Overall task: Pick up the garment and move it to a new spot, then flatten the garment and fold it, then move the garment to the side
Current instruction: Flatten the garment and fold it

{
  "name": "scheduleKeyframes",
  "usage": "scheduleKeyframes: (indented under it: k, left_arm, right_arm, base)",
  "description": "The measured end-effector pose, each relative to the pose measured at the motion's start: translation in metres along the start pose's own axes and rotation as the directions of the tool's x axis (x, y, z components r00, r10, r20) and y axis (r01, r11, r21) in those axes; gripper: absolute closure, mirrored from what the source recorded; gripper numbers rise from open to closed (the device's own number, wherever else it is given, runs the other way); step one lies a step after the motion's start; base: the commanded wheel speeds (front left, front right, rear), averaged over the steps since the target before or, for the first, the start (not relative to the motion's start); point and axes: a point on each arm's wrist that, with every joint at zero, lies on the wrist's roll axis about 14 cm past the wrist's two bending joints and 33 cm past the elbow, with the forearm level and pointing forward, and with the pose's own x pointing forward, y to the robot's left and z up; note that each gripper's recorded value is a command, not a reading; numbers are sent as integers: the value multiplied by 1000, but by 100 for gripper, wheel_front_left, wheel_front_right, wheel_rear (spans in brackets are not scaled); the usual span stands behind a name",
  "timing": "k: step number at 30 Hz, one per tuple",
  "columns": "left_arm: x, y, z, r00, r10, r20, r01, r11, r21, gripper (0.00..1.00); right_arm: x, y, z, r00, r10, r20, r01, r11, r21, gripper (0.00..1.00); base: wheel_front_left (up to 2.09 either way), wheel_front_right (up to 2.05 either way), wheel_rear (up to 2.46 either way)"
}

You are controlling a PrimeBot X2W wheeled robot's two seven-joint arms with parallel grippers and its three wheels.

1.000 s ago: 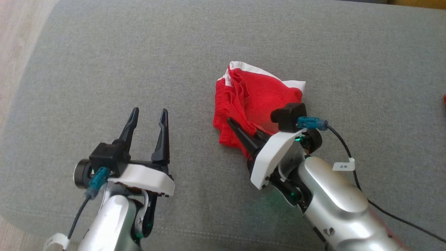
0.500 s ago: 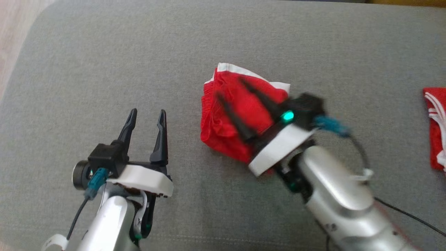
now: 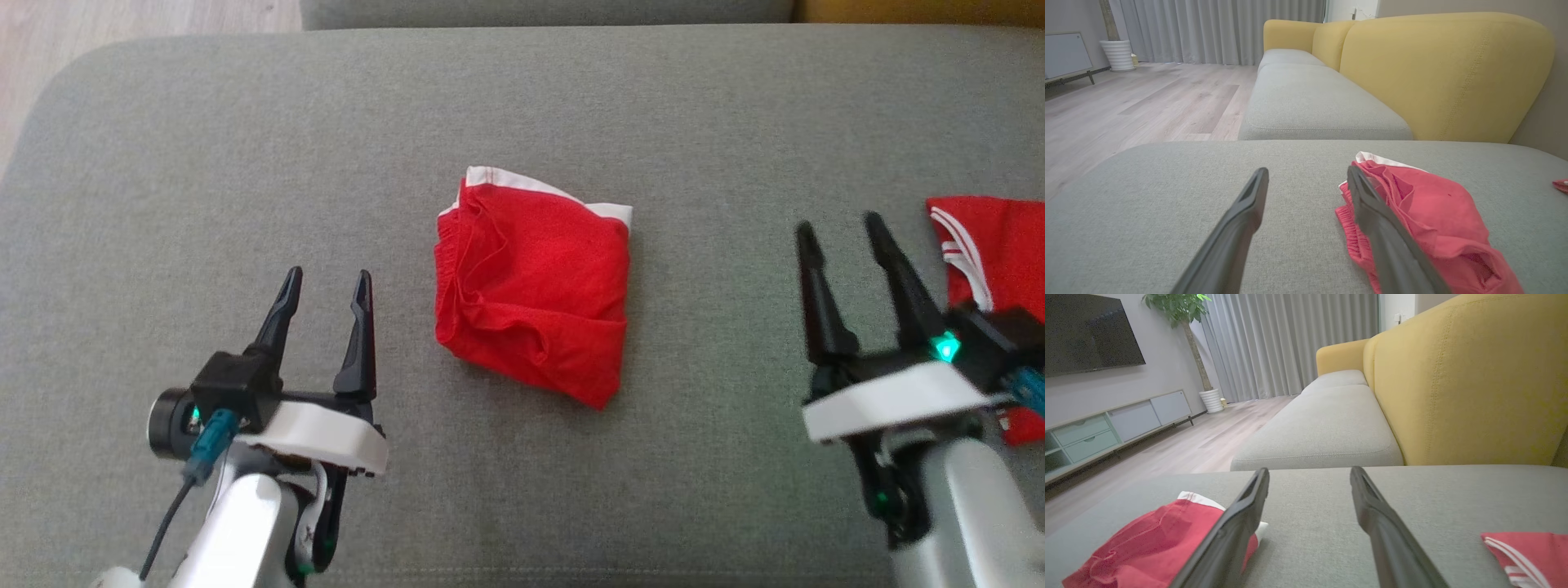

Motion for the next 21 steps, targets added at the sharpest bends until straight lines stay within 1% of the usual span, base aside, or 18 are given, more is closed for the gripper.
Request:
scheduleKeyframes:
  k: [4,9,13,21]
  left_arm:
    - [-1,-4,4,1000,-16,10,16,1000,10,0]
    - [-7,-3,0,1000,-16,-12,16,1000,20,0]
    - [-7,-4,2,1000,-23,-11,23,999,22,0]
    - [-7,-5,-1,1000,-21,-19,22,999,24,0]
  right_arm:
    - [-20,-17,1,998,-63,-22,62,998,-31,0]
    - [-34,-20,1,995,-89,-35,88,996,-29,0]
    - [-36,-23,8,995,-102,-20,102,994,-37,0]
    - [-34,-23,8,994,-107,-25,106,993,-45,0]
  base:
    - [0,0,0]
    - [0,0,0]
    - [0,0,0]
    - [0,0,0]
